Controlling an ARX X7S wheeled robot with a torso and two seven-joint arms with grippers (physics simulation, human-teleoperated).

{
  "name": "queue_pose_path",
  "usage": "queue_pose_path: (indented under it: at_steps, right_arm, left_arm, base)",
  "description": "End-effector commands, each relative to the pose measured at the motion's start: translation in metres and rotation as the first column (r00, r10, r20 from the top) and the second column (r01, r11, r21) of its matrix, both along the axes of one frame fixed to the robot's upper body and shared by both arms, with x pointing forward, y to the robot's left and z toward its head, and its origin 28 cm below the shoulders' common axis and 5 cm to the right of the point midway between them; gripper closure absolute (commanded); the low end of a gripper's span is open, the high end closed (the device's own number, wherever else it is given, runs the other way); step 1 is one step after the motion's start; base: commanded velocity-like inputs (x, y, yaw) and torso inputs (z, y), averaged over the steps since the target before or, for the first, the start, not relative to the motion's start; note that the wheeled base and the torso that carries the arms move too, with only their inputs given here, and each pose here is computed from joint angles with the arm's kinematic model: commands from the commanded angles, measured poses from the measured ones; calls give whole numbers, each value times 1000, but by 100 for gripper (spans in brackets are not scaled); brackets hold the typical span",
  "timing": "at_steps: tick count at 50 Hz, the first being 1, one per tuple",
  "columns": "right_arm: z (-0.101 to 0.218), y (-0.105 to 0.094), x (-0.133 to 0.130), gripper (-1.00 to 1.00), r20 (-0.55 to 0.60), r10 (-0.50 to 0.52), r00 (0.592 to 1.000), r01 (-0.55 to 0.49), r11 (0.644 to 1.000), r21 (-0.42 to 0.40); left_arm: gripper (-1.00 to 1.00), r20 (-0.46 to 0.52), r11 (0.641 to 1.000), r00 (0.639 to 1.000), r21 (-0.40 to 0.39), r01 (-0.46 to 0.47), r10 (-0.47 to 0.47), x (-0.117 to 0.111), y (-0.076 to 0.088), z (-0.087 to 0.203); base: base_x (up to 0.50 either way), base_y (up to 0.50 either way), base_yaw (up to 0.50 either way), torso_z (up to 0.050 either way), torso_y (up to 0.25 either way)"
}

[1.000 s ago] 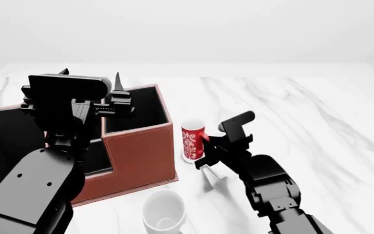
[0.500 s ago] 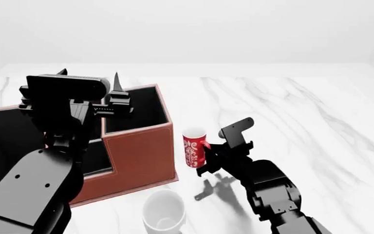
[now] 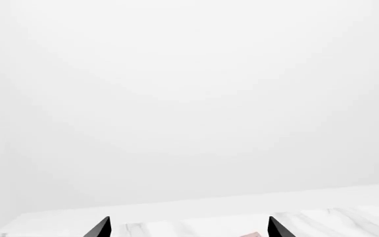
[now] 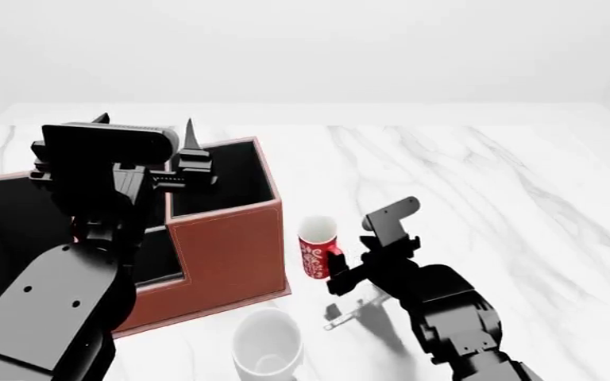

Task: Pick up the red mug and place it to the right of the caddy.

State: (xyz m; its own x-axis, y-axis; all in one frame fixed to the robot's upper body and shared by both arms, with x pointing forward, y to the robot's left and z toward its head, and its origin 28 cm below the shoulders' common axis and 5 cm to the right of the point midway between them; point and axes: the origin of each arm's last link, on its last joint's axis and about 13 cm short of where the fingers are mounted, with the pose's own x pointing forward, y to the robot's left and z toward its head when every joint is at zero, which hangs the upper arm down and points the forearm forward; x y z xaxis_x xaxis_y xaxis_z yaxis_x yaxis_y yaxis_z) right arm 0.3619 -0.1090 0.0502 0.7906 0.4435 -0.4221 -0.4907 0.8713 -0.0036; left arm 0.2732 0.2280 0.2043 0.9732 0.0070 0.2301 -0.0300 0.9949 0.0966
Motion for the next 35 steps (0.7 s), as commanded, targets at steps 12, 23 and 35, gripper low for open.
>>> queue_pose_path:
  at_steps: [12,23,35]
  right_arm:
    - [11,-15,-31,-100,-11,-5,1000,6,999,46]
    - [27,-31,-62,-100,45,-39,998,33,991,133]
    - [103,-57,-125,-100,326,-142,935,54,963,266]
  left_arm:
    - [-100,2,1000,1000,-6,1,-1,0,1,2]
    - [-100,-5,1000,1000,-8,1,-1,1,2,-2]
    - [-100,-5,1000,1000,-3,3,-3,0,0,-1]
  base:
    - [0,0,0,0,0]
    - [0,0,0,0,0]
    - [0,0,0,0,0]
